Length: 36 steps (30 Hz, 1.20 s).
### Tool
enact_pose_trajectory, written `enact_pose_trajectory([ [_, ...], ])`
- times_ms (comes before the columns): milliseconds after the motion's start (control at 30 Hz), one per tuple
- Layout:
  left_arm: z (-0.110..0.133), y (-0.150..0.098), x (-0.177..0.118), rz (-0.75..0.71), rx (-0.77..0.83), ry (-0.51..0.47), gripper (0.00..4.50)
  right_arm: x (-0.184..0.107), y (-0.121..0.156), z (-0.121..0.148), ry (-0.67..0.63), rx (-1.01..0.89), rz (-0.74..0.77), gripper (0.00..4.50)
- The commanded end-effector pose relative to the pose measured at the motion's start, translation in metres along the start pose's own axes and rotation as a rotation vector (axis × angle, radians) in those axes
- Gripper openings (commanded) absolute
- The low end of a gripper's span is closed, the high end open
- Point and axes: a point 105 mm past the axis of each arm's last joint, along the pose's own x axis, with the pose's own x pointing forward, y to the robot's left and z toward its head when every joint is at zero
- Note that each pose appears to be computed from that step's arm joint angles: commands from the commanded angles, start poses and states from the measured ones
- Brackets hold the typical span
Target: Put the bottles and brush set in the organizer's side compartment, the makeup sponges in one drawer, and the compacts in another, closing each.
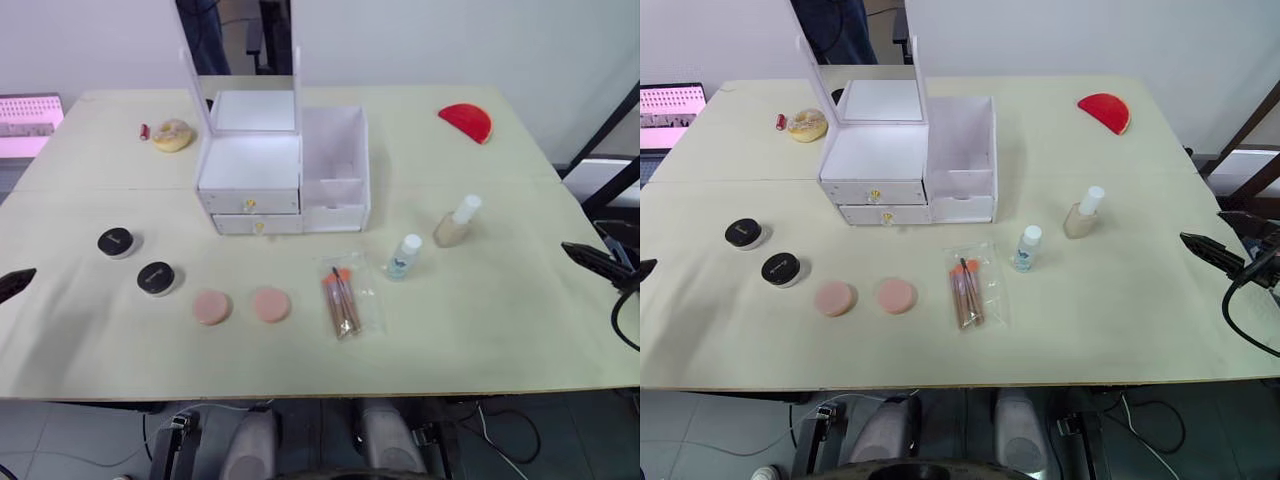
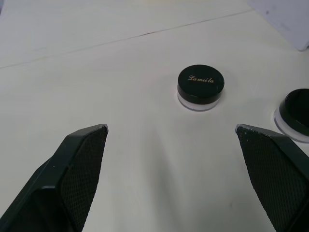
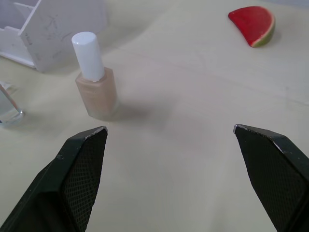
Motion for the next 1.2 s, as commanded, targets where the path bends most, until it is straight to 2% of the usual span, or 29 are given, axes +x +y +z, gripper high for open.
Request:
enact_pose_trajectory([
  [33,0.017,0.006,-0.006,0.037,0.083,-0.019,4.46,-0.002,-0.003,0.009,-0.038,-0.025,-0.019,4.5],
  [533,0.015,0.009,0.0,0.056,0.04,-0.039,4.46,0.001,-0.003,0.01,-0.037,-0.021,-0.027,4.5],
  [733,0.027,0.003,0.021,0.049,0.014,-0.098,4.46,0.01,-0.001,0.016,-0.045,0.039,-0.054,4.5],
  [800,0.034,-0.017,0.037,-0.046,0.036,-0.114,4.46,0.015,0.007,0.024,-0.052,0.053,-0.028,4.5],
  [967,0.054,-0.101,0.069,-0.351,0.106,-0.143,4.46,0.036,0.035,0.041,-0.052,0.02,0.073,4.5],
  [1067,0.067,-0.148,0.068,-0.516,0.139,-0.153,4.46,0.046,0.047,0.051,-0.055,-0.005,0.115,4.5],
  [1200,0.085,-0.203,0.053,-0.745,0.193,-0.152,4.46,0.061,0.058,0.061,-0.046,-0.02,0.154,4.5],
])
